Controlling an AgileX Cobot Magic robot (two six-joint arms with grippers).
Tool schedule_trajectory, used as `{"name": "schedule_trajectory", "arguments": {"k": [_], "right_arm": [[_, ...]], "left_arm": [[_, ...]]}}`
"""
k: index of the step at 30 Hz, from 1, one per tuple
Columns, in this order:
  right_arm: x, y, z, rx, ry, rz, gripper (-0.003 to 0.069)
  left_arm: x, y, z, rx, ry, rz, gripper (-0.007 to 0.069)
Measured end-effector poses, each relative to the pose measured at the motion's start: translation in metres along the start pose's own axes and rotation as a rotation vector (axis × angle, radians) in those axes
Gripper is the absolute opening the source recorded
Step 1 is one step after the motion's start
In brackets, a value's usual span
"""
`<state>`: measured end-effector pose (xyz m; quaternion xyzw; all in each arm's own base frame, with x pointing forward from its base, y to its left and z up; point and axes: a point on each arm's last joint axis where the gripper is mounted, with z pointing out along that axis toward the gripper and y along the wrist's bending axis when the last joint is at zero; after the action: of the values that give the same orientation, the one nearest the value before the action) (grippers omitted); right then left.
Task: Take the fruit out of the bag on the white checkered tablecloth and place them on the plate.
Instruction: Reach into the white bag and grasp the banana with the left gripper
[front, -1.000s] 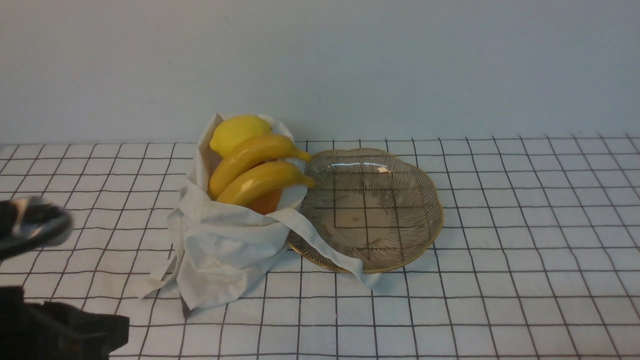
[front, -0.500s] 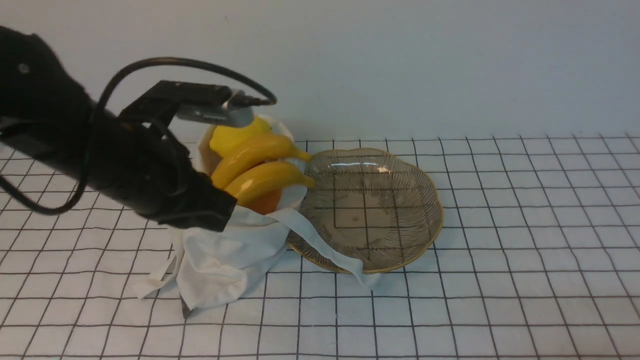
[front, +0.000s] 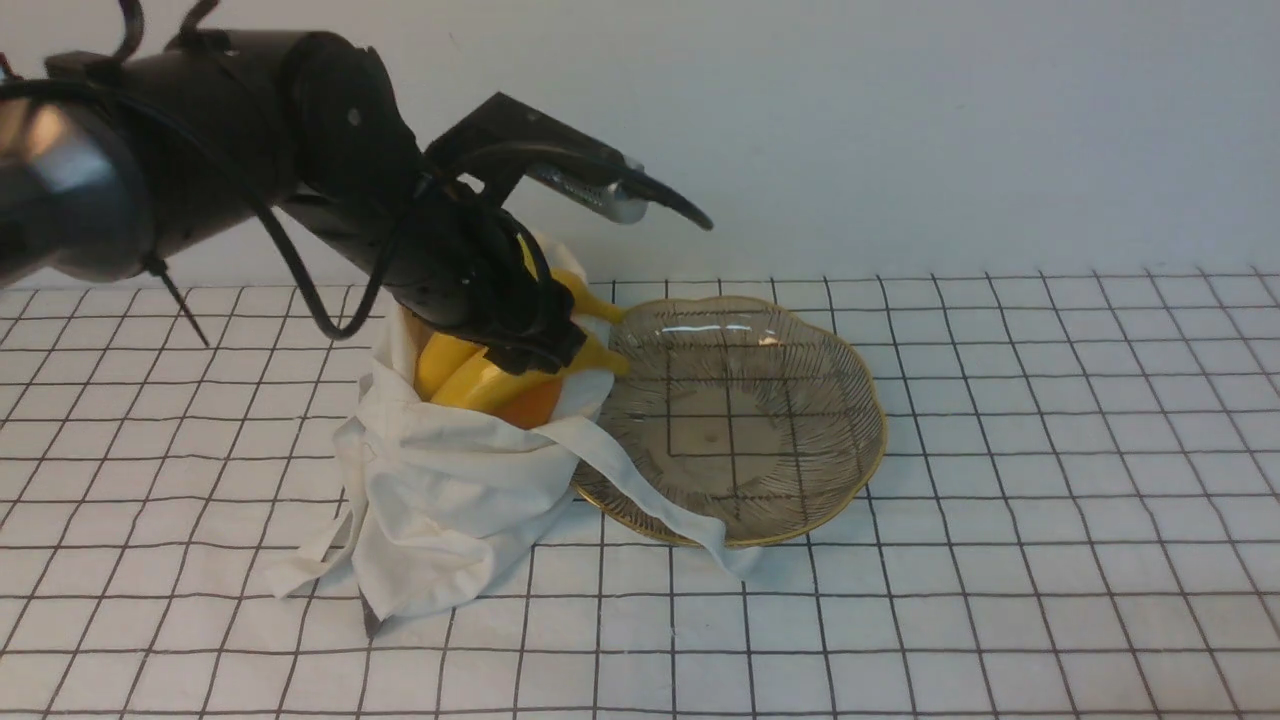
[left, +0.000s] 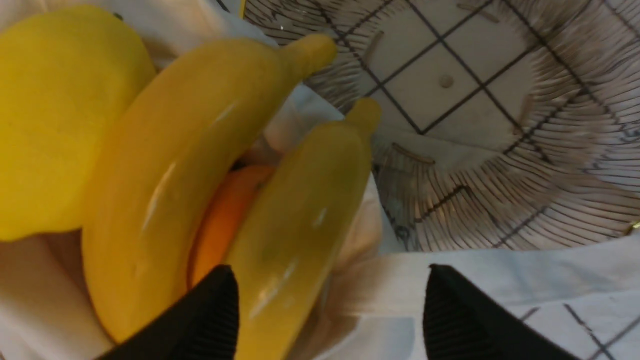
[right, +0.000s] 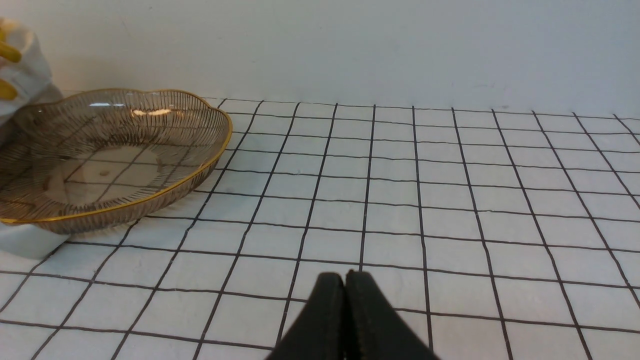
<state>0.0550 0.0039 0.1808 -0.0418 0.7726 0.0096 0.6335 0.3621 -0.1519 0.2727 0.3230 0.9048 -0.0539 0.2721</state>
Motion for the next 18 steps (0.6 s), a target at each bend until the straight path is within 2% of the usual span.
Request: {"name": "schedule_trajectory", "arguments": {"k": [4, 10, 12, 13, 15, 18], "right_arm": [[0.000, 0.000, 0.000, 0.000, 0.000, 0.000, -0.0014], [0.000, 0.000, 0.000, 0.000, 0.000, 0.000, -0.0014], [0.000, 0.000, 0.000, 0.000, 0.000, 0.000, -0.0014], [0.000, 0.000, 0.000, 0.000, 0.000, 0.000, -0.0014], [0.000, 0.000, 0.000, 0.000, 0.000, 0.000, -0.0014], [0.000, 0.000, 0.000, 0.000, 0.000, 0.000, -0.0014]], "left_arm": [[0.003, 0.002, 0.021, 0.000, 0.023, 0.058, 0.0489], [0.005, 0.003, 0.040, -0.001, 0.037, 0.110, 0.0478], [0.005, 0.004, 0.045, -0.014, 0.033, 0.117, 0.0445], [0.005, 0.006, 0.046, -0.027, 0.026, 0.115, 0.0388], [0.004, 0.007, 0.047, -0.041, 0.019, 0.116, 0.0326], [0.002, 0.008, 0.043, -0.059, 0.006, 0.094, 0.0318]]}}
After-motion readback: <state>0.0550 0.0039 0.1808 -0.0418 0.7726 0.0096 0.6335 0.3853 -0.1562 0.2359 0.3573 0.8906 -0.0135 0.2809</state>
